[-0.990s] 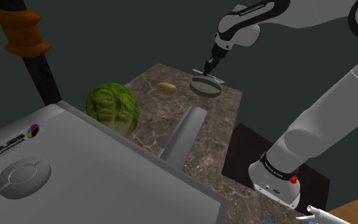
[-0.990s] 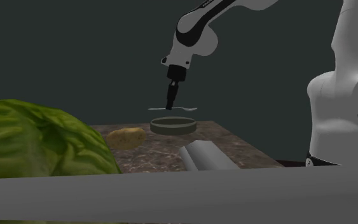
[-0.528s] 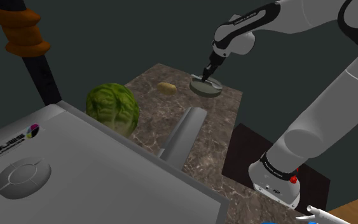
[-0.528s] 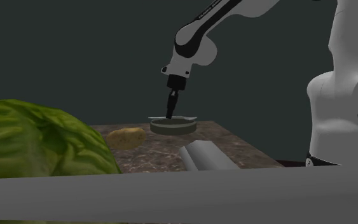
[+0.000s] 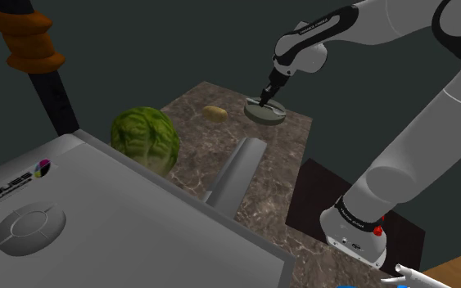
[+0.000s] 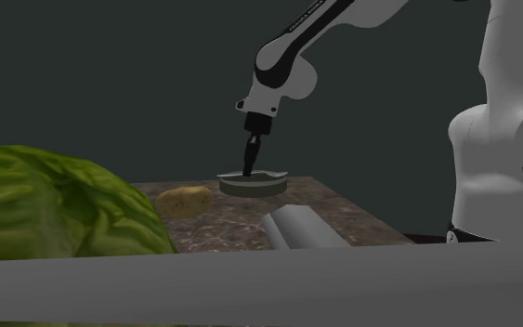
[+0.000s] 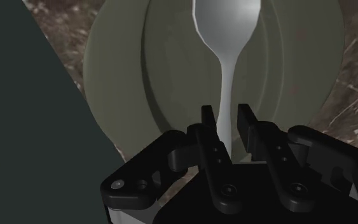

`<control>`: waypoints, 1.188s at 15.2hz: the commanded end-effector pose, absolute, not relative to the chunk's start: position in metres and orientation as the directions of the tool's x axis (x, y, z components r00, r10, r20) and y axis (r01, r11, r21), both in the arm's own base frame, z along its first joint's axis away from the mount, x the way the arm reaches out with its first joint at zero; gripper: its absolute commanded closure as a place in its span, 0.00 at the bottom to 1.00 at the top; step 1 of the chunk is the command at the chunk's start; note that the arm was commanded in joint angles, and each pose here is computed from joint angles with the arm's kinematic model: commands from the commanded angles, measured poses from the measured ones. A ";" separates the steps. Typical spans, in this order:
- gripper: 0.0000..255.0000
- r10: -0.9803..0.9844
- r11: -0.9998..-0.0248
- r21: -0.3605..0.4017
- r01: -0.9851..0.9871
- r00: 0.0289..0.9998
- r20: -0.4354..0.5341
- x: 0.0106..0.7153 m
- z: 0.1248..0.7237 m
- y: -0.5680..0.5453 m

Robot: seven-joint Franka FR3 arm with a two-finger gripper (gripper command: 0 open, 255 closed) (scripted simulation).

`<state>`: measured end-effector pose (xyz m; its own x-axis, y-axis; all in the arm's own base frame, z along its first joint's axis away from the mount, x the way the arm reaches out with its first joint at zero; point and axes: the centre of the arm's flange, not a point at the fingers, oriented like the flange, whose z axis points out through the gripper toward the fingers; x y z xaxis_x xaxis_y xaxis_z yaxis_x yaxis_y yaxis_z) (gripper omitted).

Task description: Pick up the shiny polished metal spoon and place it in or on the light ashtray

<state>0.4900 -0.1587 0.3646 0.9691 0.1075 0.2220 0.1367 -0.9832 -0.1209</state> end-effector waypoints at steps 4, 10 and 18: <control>0.00 0.107 -0.983 -0.121 0.137 0.969 0.222 0.490 0.365 -0.159; 0.00 0.107 -0.983 -0.121 0.137 0.969 0.222 0.480 0.413 -0.166; 0.00 0.107 -0.983 -0.121 0.137 0.969 0.222 0.480 0.413 -0.166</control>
<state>0.4798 -0.1660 0.4129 0.9691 0.1074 0.2220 0.1367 -0.9832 -0.1209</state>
